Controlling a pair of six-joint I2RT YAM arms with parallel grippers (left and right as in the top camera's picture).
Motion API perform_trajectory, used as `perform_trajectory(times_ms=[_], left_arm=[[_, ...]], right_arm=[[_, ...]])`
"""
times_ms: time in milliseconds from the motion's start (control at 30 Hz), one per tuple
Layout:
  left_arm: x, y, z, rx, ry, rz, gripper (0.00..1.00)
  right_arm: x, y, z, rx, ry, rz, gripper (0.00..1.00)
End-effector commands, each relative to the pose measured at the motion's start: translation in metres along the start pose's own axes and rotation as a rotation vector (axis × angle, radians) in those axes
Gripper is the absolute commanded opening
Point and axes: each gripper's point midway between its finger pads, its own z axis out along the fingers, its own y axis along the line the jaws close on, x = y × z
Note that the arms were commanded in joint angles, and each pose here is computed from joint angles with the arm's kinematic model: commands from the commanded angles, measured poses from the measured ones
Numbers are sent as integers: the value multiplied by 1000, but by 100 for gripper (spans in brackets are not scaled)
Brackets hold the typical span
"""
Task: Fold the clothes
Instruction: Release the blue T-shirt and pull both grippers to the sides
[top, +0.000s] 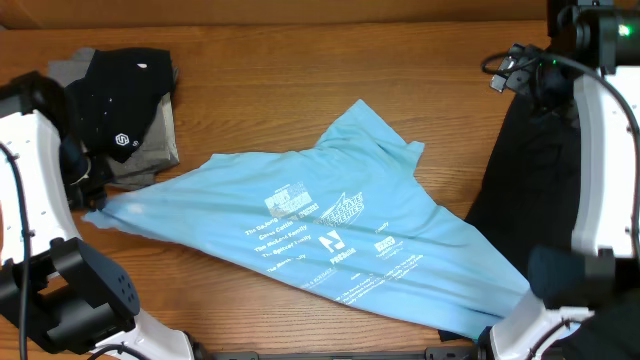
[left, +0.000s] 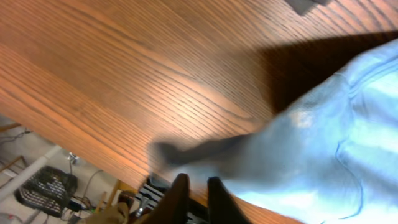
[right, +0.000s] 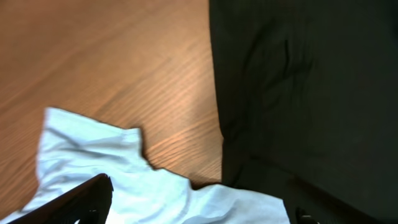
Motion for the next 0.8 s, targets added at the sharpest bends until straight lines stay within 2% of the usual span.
perform_trajectory(times_ms=[0,67,133,233,333,433,533,567,767], left_arm=[[-2,5,-3,-11,-18,-26,23],[-3,6,-7,-12,-34,-30,26],[-4,10,-14,-8,-64,-42,24],[-6,18,-32,10,-127,-75,23],[-5,20,-50,58,-189,-93,31],[-4,1,-65,176,-246,-14,40],[-2,-24,-77,285,-288,94,40],[-2,-30,-81,307,-300,121,40],[2,-64,-90,358,-332,258,40]], right_arm=[[1,-5,31,-12,112,3,87],[5,-5,55,-31,199,-25,84],[11,-7,75,-46,273,-23,80],[26,-21,102,-11,374,7,79],[46,-35,125,20,459,29,78],[68,-45,146,46,536,42,77],[93,-49,170,53,601,51,72],[100,-49,176,51,616,54,70],[126,-55,216,68,622,109,39]])
